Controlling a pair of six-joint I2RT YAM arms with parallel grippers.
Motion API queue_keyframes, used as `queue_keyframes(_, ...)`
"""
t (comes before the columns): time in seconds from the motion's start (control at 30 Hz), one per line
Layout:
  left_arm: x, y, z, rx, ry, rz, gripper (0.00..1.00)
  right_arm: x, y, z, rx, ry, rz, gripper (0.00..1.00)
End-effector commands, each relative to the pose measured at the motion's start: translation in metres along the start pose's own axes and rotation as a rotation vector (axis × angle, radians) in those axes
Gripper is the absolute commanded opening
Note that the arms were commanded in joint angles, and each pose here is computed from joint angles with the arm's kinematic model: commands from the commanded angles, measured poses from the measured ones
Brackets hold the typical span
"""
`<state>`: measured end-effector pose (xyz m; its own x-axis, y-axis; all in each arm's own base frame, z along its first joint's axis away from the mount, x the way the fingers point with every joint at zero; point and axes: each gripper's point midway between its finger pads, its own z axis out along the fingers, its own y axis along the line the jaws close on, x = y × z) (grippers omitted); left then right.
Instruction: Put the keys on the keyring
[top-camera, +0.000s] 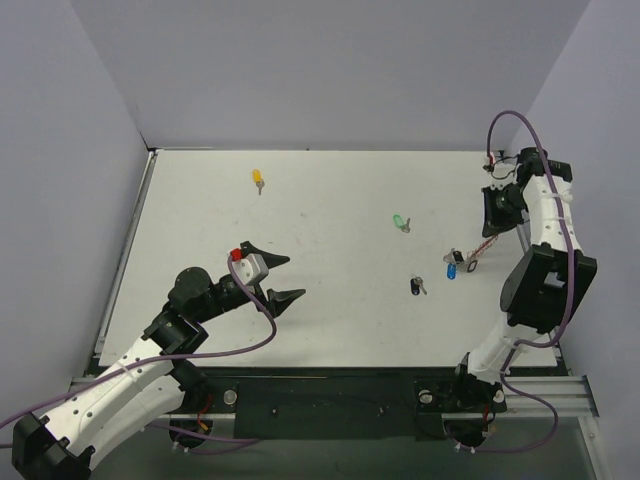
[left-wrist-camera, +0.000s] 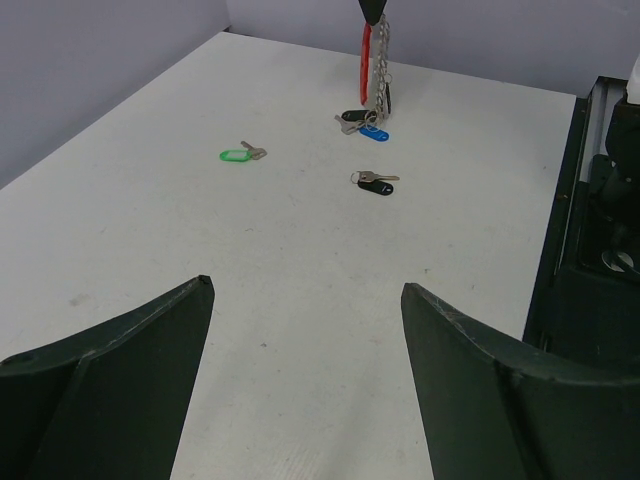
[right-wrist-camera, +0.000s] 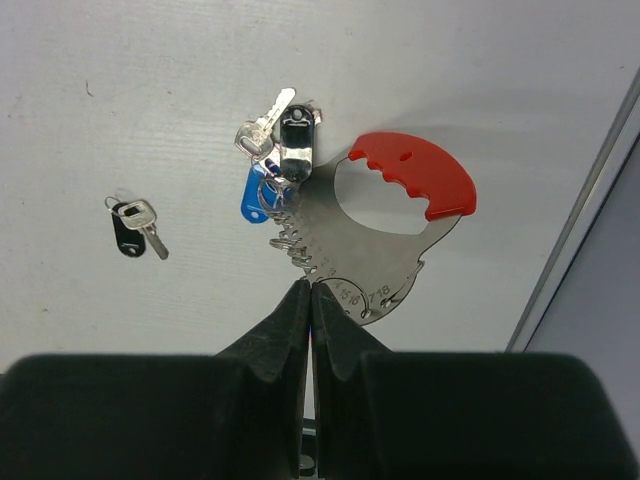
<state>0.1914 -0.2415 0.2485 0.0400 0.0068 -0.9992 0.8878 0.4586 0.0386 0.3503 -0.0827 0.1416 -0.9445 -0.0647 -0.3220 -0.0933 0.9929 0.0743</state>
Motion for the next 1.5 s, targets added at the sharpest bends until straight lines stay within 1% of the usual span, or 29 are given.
queue_keyframes(0.0, -0.014, -0.003, 0.002, 0.021, -0.052, 0.016, 0.86, 0.014, 0.001, 0.004, 0.038, 0.094, -0.057, 0.00)
queue_keyframes(0.13, -0.014, -0.002, 0.001, 0.019, -0.052, 0.016, 0.86, 0.018, 0.004, 0.016, 0.069, 0.147, -0.109, 0.00)
queue_keyframes(0.2, -0.014, -0.002, 0.001, 0.018, -0.053, 0.018, 0.86, 0.016, 0.002, 0.019, 0.090, 0.150, -0.114, 0.00)
queue_keyframes(0.33, -0.014, -0.002, 0.001, 0.018, -0.051, 0.017, 0.86, 0.010, -0.008, 0.017, 0.142, 0.130, -0.121, 0.00)
queue_keyframes(0.43, -0.014, -0.002, 0.001, 0.019, -0.052, 0.016, 0.86, 0.003, 0.001, 0.019, 0.096, 0.102, -0.169, 0.00)
queue_keyframes(0.53, -0.014, -0.003, 0.001, 0.022, -0.054, 0.017, 0.86, -0.007, 0.010, 0.020, 0.093, 0.099, -0.243, 0.00)
queue_keyframes(0.63, -0.014, -0.002, 0.001, 0.018, -0.052, 0.021, 0.86, -0.029, 0.024, 0.021, 0.106, 0.073, -0.300, 0.00)
queue_keyframes(0.67, -0.014, -0.002, 0.001, 0.015, -0.051, 0.021, 0.86, -0.031, 0.025, 0.027, 0.104, 0.085, -0.300, 0.00)
queue_keyframes(0.7, -0.014, -0.002, 0.000, 0.014, -0.052, 0.022, 0.86, -0.041, 0.028, 0.025, 0.115, 0.062, -0.295, 0.00)
queue_keyframes(0.8, -0.014, -0.001, 0.000, 0.010, -0.049, 0.025, 0.86, -0.049, 0.031, 0.037, 0.111, 0.081, -0.292, 0.00)
queue_keyframes(1.03, -0.011, 0.000, 0.001, 0.009, -0.042, 0.025, 0.86, -0.065, 0.037, 0.042, 0.105, 0.062, -0.292, 0.00)
queue_keyframes(1.3, -0.011, 0.001, 0.001, 0.004, -0.039, 0.027, 0.86, -0.061, 0.047, 0.071, 0.054, 0.122, -0.292, 0.00)
queue_keyframes(1.4, -0.010, 0.001, 0.001, 0.004, -0.038, 0.028, 0.86, -0.058, 0.051, 0.079, 0.001, 0.126, -0.251, 0.00)
queue_keyframes(1.43, -0.010, 0.001, 0.001, 0.005, -0.038, 0.028, 0.86, -0.057, 0.052, 0.083, -0.013, 0.131, -0.239, 0.04)
queue_keyframes(1.47, -0.009, 0.001, 0.001, 0.004, -0.035, 0.025, 0.86, -0.059, 0.053, 0.085, -0.040, 0.120, -0.200, 0.14)
